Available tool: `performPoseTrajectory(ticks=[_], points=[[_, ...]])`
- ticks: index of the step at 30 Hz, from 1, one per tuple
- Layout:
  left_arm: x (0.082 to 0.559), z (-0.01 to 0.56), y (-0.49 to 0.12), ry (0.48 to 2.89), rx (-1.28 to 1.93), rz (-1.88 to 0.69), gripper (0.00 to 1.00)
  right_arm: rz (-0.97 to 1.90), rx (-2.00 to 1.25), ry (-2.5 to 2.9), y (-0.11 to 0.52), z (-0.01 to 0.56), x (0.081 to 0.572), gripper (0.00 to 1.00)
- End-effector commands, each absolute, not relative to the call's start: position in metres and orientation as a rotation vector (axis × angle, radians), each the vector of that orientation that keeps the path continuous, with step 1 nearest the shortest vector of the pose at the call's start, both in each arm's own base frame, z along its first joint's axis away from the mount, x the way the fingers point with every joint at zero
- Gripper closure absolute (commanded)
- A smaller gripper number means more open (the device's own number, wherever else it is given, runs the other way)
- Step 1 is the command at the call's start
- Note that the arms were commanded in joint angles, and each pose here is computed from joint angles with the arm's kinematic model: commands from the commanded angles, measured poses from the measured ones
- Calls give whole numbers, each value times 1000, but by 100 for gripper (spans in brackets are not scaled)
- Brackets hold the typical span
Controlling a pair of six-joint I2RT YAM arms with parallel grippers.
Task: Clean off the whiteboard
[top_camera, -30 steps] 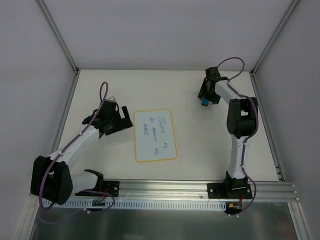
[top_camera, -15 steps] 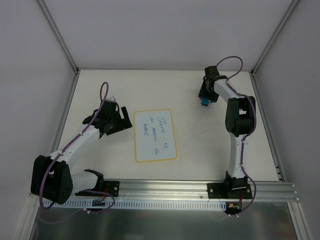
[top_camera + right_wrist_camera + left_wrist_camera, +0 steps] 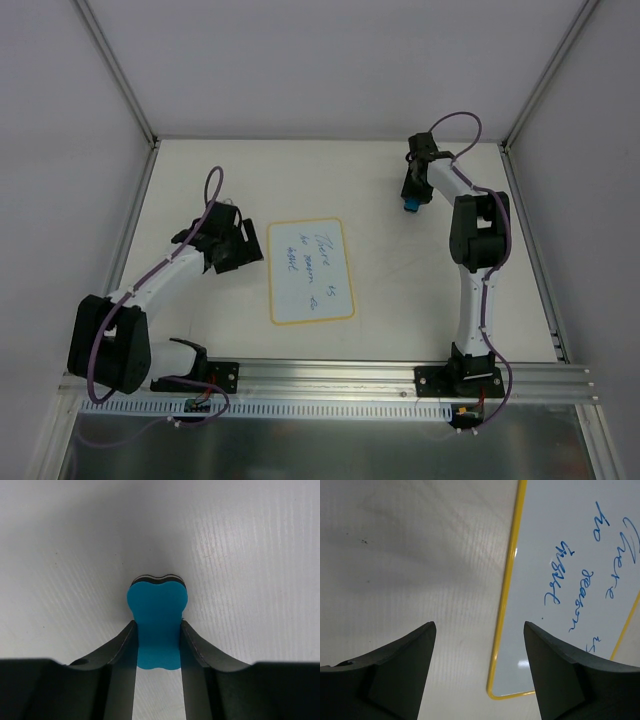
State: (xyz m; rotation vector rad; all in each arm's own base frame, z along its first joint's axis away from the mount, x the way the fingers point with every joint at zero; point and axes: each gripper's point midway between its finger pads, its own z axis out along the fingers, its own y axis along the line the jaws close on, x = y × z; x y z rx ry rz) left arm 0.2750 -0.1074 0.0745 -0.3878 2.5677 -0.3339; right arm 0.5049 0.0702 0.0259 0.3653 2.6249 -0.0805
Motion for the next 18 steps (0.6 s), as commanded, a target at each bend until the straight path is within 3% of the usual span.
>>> performPoseTrajectory(ticks=[1, 8, 13, 18], points=[[280, 68, -113, 2602, -398, -361, 29, -74, 269, 2564, 79, 64, 508, 77], [299, 51, -118, 2664, -407, -331, 37, 10, -27, 2523, 132, 97, 473, 87], [318, 39, -126, 2699, -395, -333, 52, 75, -162, 2521, 172, 102, 434, 87], [329, 29, -129, 2719, -390, -324, 59, 169, -246, 2502, 214, 106, 398, 89]])
